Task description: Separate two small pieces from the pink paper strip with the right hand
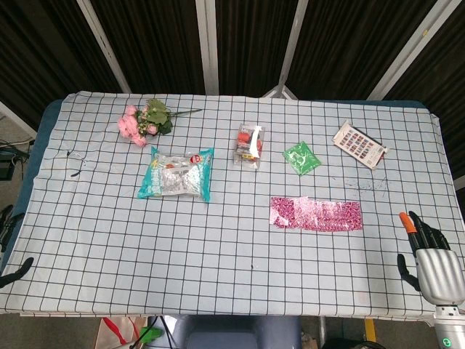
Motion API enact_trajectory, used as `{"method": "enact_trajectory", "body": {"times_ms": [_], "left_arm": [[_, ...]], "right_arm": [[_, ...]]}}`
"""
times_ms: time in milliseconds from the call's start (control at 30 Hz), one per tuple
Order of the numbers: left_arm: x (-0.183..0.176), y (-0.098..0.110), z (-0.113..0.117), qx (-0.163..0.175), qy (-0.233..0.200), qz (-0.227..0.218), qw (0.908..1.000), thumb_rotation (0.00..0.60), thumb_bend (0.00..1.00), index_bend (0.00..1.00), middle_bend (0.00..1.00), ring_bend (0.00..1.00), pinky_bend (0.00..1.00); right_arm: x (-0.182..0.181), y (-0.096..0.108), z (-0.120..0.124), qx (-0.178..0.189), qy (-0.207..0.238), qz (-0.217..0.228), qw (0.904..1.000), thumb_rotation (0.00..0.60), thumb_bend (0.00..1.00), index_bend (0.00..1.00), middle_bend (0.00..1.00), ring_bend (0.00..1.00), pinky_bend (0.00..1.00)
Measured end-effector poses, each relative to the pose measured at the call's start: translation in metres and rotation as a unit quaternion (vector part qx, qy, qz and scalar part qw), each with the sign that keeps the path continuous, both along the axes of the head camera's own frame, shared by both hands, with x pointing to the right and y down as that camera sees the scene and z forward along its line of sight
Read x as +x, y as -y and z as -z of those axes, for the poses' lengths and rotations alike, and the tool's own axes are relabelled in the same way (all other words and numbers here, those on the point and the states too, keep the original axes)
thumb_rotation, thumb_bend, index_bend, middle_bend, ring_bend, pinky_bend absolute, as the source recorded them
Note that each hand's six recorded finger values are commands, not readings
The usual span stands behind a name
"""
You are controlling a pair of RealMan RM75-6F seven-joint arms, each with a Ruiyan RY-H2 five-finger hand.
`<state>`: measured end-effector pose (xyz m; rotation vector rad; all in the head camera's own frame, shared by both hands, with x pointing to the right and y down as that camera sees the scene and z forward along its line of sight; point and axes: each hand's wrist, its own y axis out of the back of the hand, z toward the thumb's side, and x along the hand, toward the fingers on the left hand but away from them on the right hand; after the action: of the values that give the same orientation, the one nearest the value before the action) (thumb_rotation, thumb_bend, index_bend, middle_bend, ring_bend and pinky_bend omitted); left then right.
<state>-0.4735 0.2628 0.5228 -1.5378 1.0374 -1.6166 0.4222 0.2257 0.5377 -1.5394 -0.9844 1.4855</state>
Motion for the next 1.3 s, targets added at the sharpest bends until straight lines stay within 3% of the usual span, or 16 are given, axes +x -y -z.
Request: {"method": "enact_trajectory", "body": {"times_ms": [433,633,800,967,1167,1300], "left_arm": [[0.003,-0.002,0.005,0.008,-0.002,-0.005,1.0,0.6,0.38,0.14,0.0,0.0,0.09],[0.004,-0.003,0.002,0.002,0.0,-0.004,1.0,0.6,0.38,0.14,0.0,0.0,0.09],[0.007,-0.006,0.004,0.002,-0.001,-0.008,1.0,0.6,0.38,0.14,0.0,0.0,0.09],[0.006,-0.006,0.005,0.004,0.0,-0.007,1.0,0.6,0.38,0.15,0.0,0.0,0.09],[0.004,-0.004,0.002,0.0,0.002,-0.003,1.0,0.6,0.38,0.14,0.0,0.0,0.09],[0.004,-0.004,0.002,0.0,0.003,-0.003,1.0,0.6,0.38,0.14,0.0,0.0,0.09]], "right_arm": [[-0.001,-0.001,0.0,-0.001,0.003,0.003,1.0,0.6,0.53,0.0,0.07,0.16,0.18],[-0.008,-0.003,-0.006,-0.009,0.002,0.016,0.9998,0.6,0.53,0.0,0.29,0.34,0.22],[-0.019,-0.003,-0.011,0.0,0.011,0.03,0.9995,0.6,0.53,0.0,0.52,0.55,0.38],[-0.033,-0.002,-0.025,-0.011,0.015,0.048,0.9987,0.6,0.53,0.01,0.68,0.7,0.47],[-0.054,0.004,-0.047,-0.04,0.005,0.086,0.9955,0.6,0.78,0.1,0.83,0.81,0.54],[-0.07,0.01,-0.064,-0.064,-0.01,0.115,0.9912,0.6,0.82,0.11,0.83,0.81,0.54]]}}
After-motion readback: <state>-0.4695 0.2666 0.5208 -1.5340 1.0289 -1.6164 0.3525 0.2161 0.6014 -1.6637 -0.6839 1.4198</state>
